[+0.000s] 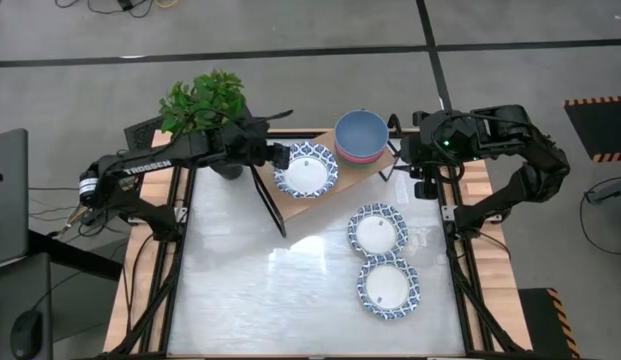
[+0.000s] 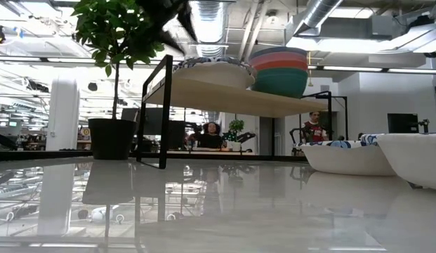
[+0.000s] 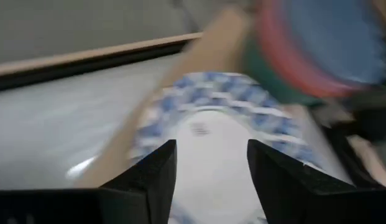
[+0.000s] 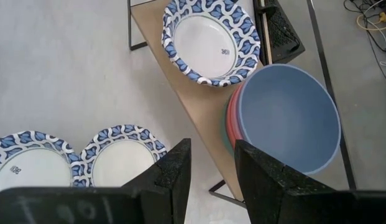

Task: Place and stack bowls onto a shelf
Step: Stack the white and blue patterned bowl on the white and blue patterned bowl on the shelf

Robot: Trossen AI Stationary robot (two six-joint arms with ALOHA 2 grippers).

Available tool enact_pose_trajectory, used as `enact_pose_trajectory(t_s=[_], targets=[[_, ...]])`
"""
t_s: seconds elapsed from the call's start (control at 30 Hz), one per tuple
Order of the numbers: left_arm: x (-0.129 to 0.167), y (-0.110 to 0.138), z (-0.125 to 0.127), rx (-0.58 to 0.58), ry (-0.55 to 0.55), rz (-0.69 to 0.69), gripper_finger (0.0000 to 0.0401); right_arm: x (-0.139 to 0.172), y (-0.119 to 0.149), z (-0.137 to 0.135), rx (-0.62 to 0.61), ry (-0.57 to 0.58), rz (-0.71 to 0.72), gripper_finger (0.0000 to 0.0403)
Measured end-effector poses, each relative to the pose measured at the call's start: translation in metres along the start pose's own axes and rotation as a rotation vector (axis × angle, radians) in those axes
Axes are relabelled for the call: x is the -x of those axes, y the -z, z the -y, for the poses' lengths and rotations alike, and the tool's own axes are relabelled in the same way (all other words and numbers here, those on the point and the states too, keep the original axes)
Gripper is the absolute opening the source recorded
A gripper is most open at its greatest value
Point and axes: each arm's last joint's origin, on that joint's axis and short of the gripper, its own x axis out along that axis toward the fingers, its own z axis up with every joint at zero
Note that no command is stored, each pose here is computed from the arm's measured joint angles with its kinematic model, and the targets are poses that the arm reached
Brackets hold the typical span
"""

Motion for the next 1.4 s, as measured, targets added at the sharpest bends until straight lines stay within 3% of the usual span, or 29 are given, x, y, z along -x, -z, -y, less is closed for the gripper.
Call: enact_pose_trajectory(t_s=[0.17,0.33,0.47,0.63,0.8,0.93,1.1,1.27,1.4], targets=[[0.013,0.005,0.026,-0.200,0.248,0.015,0.0180,0.000,0.000,0.000,0.004,-0.001,-0.004,0.0150],[0.025,0.029,0.058,-0.500,0.425,0.056,0.0181,0.000,0.000,0.000,0.020,-0.001,-0.005,0.0150],[0.023,0.061,0.083,-0.750,0.436,0.109,0.0181,0.000,0.000,0.000,0.020,-0.001,-0.005,0.0150],[-0.004,0.107,0.104,-1.026,0.419,0.090,0.0181,0.000,0.000,0.000,0.019,-0.001,-0.005,0.0150],[-0.044,0.141,0.108,-1.173,0.382,0.008,0.0181,0.000,0.000,0.000,0.019,-0.001,-0.005,0.0150],[-0.070,0.159,0.114,-1.232,0.404,0.021,0.0181,0.000,0.000,0.000,0.019,-0.001,-0.004,0.0150],[-0.079,0.169,0.119,-1.246,0.432,0.058,0.0181,0.000,0.000,0.000,0.019,-0.001,-0.004,0.0150],[-0.085,0.173,0.120,-1.393,0.410,0.098,0.0181,0.000,0.000,0.000,0.006,-0.004,-0.003,0.0150],[-0.098,0.190,0.123,-1.487,0.412,0.087,0.0181,0.000,0.000,0.000,-0.008,-0.013,-0.002,0.0150]])
